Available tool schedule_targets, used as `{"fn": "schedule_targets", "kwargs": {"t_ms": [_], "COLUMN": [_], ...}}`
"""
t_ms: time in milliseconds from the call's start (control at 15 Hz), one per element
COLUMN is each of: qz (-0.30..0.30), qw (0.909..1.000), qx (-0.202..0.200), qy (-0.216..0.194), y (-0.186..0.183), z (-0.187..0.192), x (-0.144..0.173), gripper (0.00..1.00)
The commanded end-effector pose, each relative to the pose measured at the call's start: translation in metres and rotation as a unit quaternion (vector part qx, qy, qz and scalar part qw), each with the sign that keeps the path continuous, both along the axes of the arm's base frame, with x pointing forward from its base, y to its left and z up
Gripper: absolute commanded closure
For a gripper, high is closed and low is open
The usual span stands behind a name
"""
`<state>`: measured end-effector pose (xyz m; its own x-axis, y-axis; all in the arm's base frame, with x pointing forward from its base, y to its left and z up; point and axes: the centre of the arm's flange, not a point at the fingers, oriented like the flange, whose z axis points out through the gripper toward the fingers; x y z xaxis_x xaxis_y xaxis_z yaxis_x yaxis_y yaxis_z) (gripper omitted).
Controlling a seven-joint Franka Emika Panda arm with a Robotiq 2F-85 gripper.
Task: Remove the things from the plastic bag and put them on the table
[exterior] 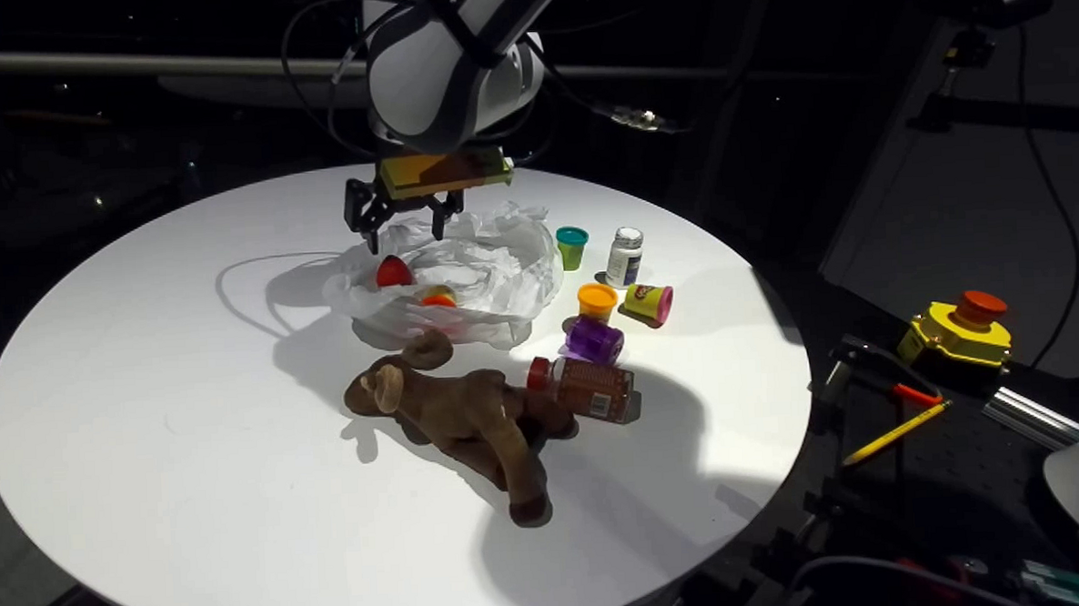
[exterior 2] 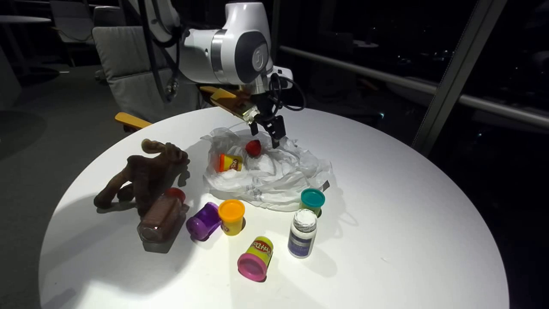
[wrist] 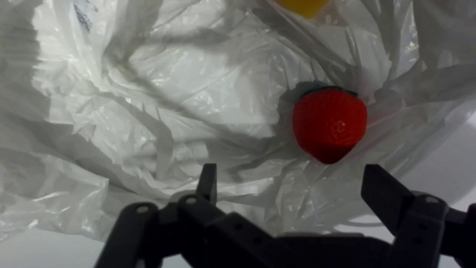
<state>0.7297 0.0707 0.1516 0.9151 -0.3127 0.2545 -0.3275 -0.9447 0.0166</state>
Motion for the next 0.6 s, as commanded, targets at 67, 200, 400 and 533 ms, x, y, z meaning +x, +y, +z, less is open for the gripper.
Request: {"fn": "schedule_targets", "kwargs": {"t_ms": [67,200,400,533], "qz": [-0.005,-0.005,-0.007,-0.007], "qw": [0.9996,0.9995,0.999,0.9987], "qx": [0.026,0.03,0.034,0.035], "qy": [0.003,0.012,0.028,0.035], "y": [0.008,0.009,0.009,0.009], "z": [0.007,0.006,-0.001,-0.003], "x": [0.011,0.009,0.005,0.005], "gripper": [0.0,0.0,0.11,0.34]}}
